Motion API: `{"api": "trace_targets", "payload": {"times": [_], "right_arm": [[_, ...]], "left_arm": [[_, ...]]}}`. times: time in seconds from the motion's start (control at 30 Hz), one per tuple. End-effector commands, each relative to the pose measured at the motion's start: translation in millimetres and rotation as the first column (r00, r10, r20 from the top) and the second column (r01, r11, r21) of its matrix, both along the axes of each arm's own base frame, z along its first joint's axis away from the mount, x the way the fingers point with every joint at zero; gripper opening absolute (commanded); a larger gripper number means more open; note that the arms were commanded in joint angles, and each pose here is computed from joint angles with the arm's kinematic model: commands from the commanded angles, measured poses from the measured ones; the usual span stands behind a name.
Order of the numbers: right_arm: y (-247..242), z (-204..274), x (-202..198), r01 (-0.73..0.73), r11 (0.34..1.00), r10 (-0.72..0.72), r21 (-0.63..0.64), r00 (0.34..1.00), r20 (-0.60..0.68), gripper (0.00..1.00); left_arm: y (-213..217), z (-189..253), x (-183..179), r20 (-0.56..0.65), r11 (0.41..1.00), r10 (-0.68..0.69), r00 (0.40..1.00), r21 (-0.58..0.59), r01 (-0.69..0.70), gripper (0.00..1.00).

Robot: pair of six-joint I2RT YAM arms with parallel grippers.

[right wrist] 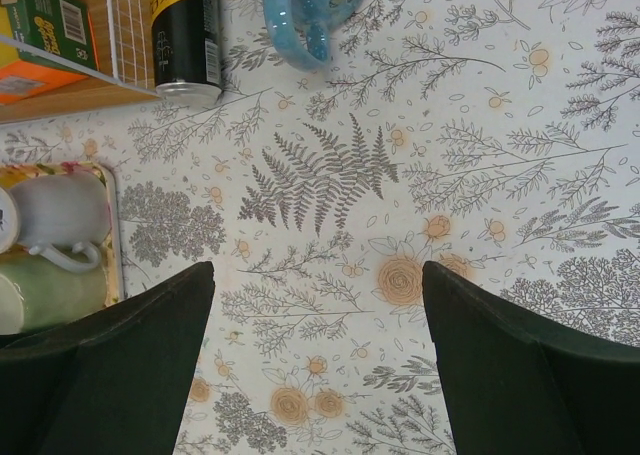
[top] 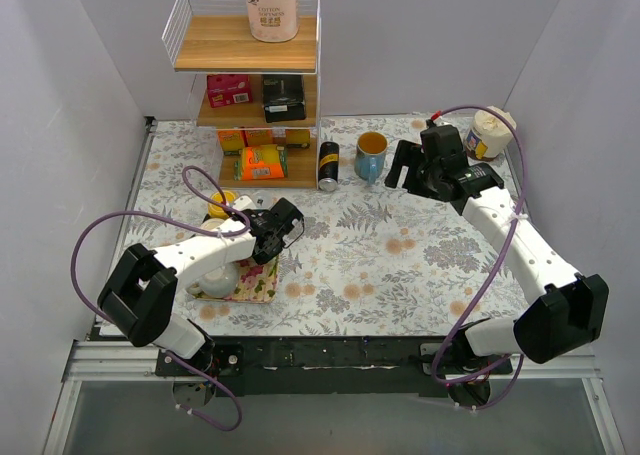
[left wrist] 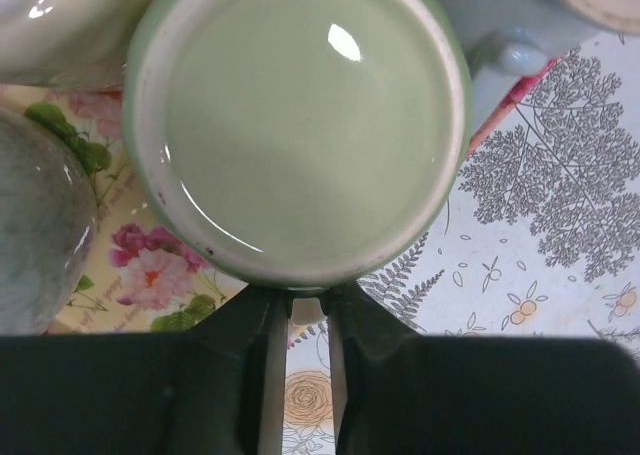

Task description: Turn the mug right side up

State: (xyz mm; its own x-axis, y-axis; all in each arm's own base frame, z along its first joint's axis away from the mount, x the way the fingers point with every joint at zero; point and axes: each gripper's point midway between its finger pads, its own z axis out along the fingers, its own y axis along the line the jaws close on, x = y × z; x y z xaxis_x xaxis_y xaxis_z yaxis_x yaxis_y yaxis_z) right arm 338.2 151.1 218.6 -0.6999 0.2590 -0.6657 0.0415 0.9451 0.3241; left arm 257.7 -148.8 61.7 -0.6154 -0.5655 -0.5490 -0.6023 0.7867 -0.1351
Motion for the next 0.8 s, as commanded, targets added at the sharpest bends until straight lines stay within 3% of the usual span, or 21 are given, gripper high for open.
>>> {"api": "trace_targets", "payload": {"times": [0.0,0.53,0.77], "right_arm": [[-5,8,-1,0.0,1.0,-0.001,0.02,1.0,0.026,0.91],[-4,9,-1,-0.004,0.998,0.003,0.066,1.0,0.025,0.91],[10,20,-4,-0.066,0.989,0.062,0.132,0.998,0.032,0.92]], "left_arm": [[6,6,4,0.033,1.0,0.022,0.999,0.014,-0.022,0.03],[6,52,0,0.081,0.997,0.046,0.996,-0.059,-0.041,0.0],[-14,118,2,0.181,0.974,0.011,0.983,-0.226,0.03,0.0]]}}
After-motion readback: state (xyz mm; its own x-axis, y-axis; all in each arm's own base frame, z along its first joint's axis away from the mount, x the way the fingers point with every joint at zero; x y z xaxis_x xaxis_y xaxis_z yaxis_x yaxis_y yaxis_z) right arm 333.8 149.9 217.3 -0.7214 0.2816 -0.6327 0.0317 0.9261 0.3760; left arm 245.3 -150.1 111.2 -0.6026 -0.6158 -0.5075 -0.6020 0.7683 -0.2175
